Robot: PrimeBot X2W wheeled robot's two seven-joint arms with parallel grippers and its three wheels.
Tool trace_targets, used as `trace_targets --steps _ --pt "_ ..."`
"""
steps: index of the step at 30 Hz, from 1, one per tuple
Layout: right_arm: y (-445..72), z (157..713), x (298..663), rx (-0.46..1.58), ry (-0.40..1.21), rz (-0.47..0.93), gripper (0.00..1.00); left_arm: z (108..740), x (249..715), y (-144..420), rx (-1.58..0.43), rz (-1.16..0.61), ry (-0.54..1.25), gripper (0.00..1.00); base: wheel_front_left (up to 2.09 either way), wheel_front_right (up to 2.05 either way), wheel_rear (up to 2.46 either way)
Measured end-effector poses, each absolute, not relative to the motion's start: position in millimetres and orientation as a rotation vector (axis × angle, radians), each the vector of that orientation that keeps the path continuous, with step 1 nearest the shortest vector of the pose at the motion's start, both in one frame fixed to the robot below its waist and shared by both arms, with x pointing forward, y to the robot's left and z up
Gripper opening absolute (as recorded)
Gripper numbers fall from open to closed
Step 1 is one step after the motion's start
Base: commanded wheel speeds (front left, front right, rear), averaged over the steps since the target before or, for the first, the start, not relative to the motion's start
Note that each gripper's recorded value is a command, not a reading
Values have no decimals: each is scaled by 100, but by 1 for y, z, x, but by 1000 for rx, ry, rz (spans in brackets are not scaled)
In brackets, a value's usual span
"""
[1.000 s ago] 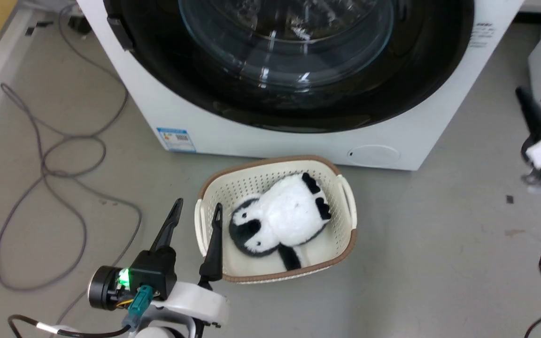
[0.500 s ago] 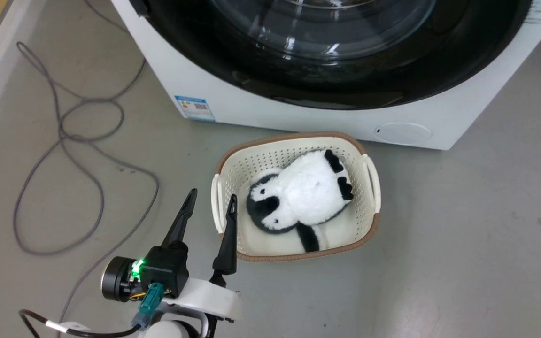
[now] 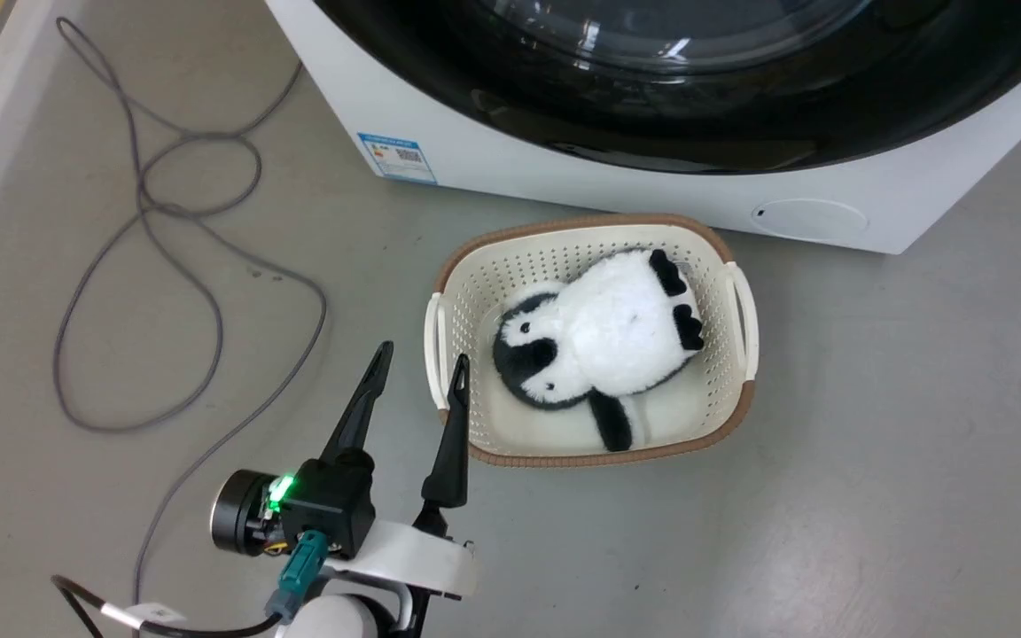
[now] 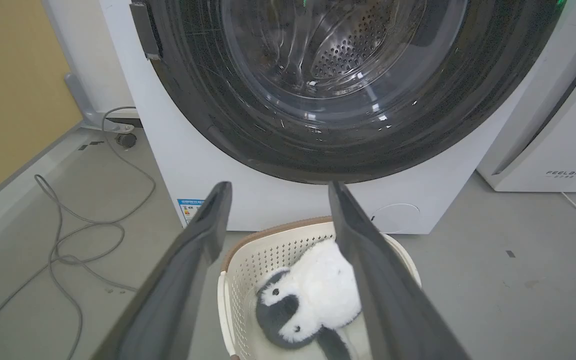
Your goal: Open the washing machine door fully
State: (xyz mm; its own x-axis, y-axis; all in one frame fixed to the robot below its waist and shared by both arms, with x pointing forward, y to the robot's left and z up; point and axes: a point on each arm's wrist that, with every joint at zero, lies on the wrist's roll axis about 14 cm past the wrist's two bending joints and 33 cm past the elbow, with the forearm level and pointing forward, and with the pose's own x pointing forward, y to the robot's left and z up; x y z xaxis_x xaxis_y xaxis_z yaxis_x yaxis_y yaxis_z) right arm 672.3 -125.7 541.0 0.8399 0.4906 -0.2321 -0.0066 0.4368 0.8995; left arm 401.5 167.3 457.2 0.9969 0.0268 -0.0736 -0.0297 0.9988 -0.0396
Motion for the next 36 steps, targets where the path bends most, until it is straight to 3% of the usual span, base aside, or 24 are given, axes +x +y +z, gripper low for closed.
trace_targets --steps 11,36 --pt "-115 536 679 1185 629 388 0 452 402 169 -40 41 79 100 0 0 0" --pt "-103 531 613 1146 739 433 0 492 391 171 -45 45 -33 100 0 0 0"
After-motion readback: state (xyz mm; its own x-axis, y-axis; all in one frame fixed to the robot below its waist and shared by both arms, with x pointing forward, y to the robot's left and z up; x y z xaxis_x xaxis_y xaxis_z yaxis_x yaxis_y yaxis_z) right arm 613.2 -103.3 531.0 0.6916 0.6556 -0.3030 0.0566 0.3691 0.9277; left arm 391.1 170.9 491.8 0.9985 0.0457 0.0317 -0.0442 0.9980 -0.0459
